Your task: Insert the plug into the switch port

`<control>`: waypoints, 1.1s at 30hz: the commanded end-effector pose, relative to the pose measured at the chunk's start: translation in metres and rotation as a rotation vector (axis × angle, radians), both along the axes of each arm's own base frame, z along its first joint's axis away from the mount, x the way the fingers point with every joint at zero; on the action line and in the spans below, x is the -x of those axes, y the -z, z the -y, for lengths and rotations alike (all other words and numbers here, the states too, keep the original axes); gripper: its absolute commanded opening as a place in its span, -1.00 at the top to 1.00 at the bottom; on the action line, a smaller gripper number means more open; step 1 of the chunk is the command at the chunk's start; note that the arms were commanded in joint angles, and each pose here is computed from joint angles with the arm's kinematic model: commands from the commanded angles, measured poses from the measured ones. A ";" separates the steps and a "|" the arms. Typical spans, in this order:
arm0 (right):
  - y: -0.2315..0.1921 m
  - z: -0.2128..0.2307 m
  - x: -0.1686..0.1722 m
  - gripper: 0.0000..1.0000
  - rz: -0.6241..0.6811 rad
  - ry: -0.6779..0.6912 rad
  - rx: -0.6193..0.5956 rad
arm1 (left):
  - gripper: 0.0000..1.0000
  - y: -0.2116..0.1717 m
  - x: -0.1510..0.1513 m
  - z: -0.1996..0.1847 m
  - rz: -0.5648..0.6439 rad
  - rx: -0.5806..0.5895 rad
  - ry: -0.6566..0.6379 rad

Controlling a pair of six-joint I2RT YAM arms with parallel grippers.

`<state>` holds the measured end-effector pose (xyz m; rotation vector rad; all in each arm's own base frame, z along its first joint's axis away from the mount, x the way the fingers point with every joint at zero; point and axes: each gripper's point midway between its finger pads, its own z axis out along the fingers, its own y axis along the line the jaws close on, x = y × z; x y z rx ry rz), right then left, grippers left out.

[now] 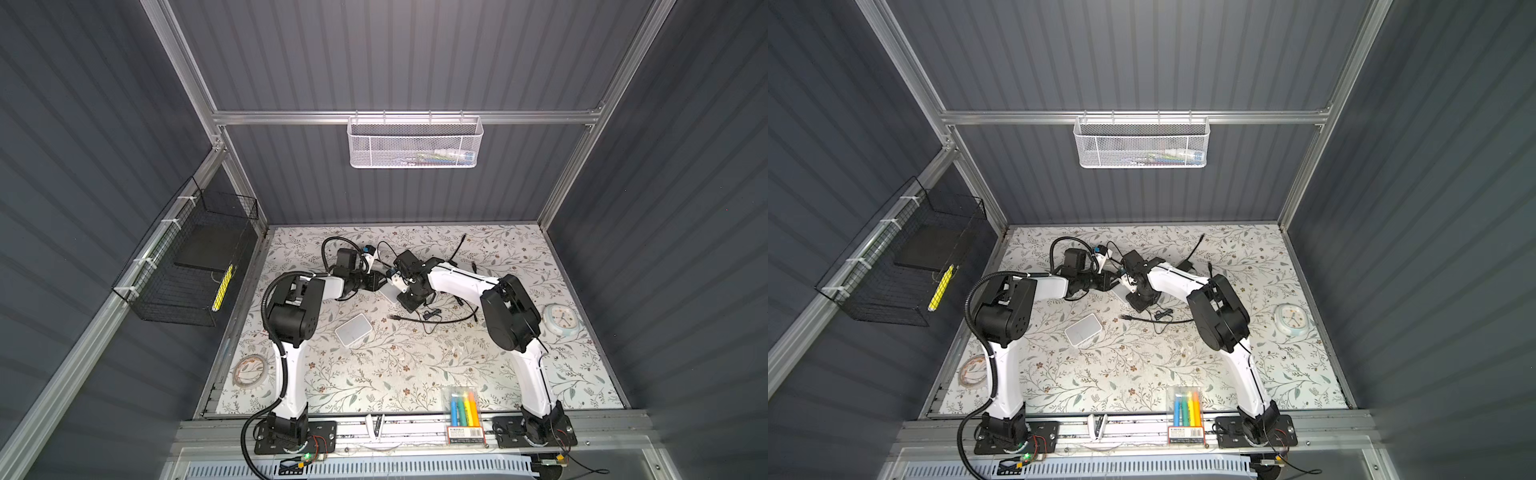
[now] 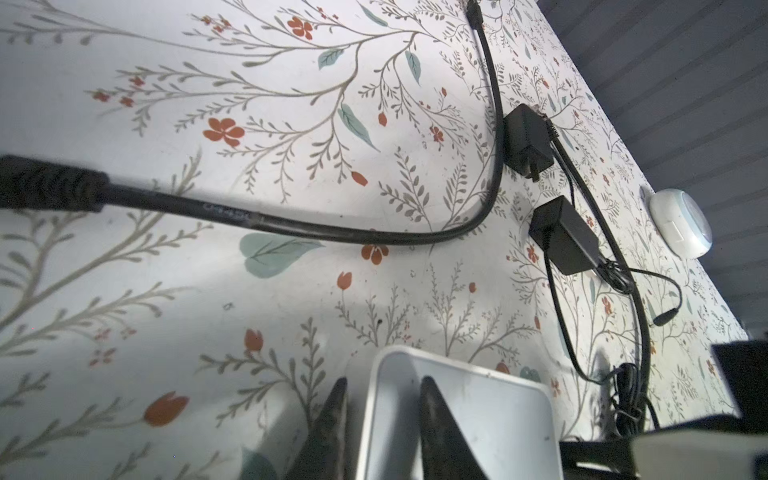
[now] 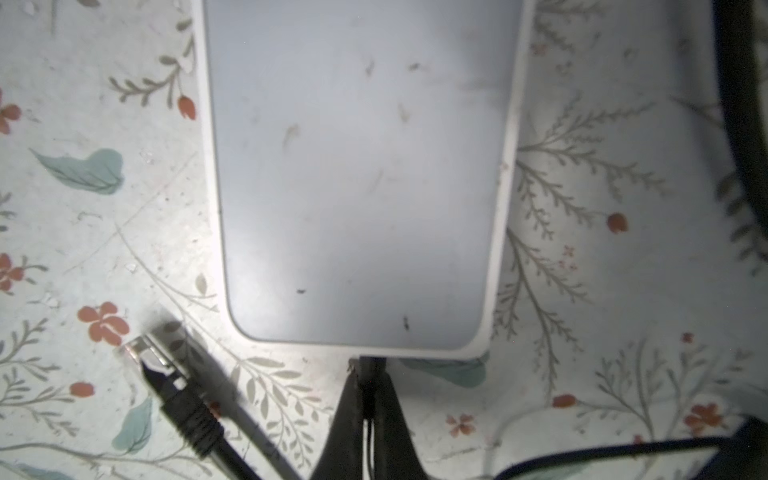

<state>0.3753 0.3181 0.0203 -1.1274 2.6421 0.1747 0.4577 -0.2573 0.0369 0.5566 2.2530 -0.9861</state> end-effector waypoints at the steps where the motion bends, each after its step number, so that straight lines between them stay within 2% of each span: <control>1: -0.052 -0.065 -0.070 1.00 0.291 -0.003 -0.260 | 0.43 0.073 0.142 0.044 -0.513 0.014 0.250; 33: -0.071 -0.082 -0.092 1.00 0.342 -0.002 -0.300 | 0.48 0.080 0.150 0.053 -0.537 0.046 0.264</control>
